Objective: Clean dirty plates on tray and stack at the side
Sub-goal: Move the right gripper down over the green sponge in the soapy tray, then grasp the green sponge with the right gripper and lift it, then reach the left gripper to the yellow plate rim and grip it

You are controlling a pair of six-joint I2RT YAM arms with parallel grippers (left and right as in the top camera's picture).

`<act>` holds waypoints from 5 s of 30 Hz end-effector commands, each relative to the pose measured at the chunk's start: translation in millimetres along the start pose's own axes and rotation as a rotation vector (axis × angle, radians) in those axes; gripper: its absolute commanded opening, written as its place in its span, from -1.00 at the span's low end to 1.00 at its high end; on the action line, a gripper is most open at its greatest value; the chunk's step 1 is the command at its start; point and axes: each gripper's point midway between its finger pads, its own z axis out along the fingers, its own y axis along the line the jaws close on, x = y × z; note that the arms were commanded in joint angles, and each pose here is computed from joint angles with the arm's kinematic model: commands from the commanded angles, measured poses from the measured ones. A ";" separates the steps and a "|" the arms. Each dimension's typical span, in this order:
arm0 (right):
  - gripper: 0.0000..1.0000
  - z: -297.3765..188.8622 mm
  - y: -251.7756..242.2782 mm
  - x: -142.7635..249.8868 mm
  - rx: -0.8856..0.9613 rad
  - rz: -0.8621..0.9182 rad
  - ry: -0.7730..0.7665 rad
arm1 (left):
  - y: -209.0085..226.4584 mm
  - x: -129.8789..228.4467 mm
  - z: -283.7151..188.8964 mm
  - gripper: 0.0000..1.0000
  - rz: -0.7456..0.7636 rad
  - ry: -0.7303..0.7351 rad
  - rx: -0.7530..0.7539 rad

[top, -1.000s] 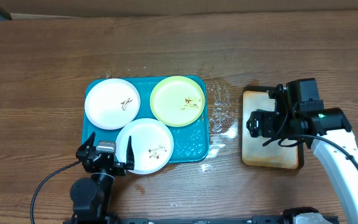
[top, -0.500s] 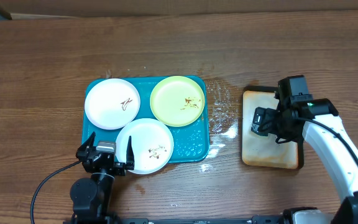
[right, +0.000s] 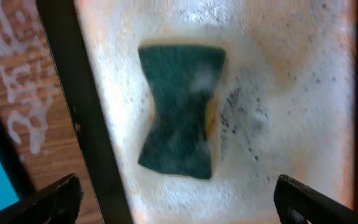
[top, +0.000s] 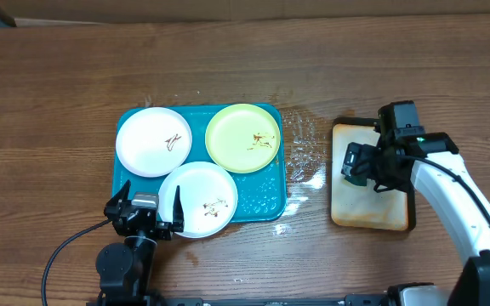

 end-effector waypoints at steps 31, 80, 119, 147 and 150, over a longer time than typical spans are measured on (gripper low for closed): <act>0.53 56.3 -9.4 5.4 0.040 0.173 0.034 | 0.1 -0.9 -0.4 1.00 -0.003 -0.008 -0.003; -0.93 50.7 -4.8 -28.5 0.030 0.146 -0.061 | 0.1 -2.7 -0.4 1.00 -0.003 -0.015 -0.003; -0.92 -38.5 4.1 -56.0 0.080 0.149 -0.059 | -0.7 -32.3 46.3 0.99 -0.497 0.559 -0.015; -0.92 -38.3 3.9 -52.1 0.080 0.127 -0.041 | -30.7 -47.2 110.6 0.35 -0.455 0.908 0.143; -0.92 -38.3 3.6 -51.3 0.081 0.126 -0.038 | -31.1 -68.0 125.5 0.03 -0.429 0.889 0.148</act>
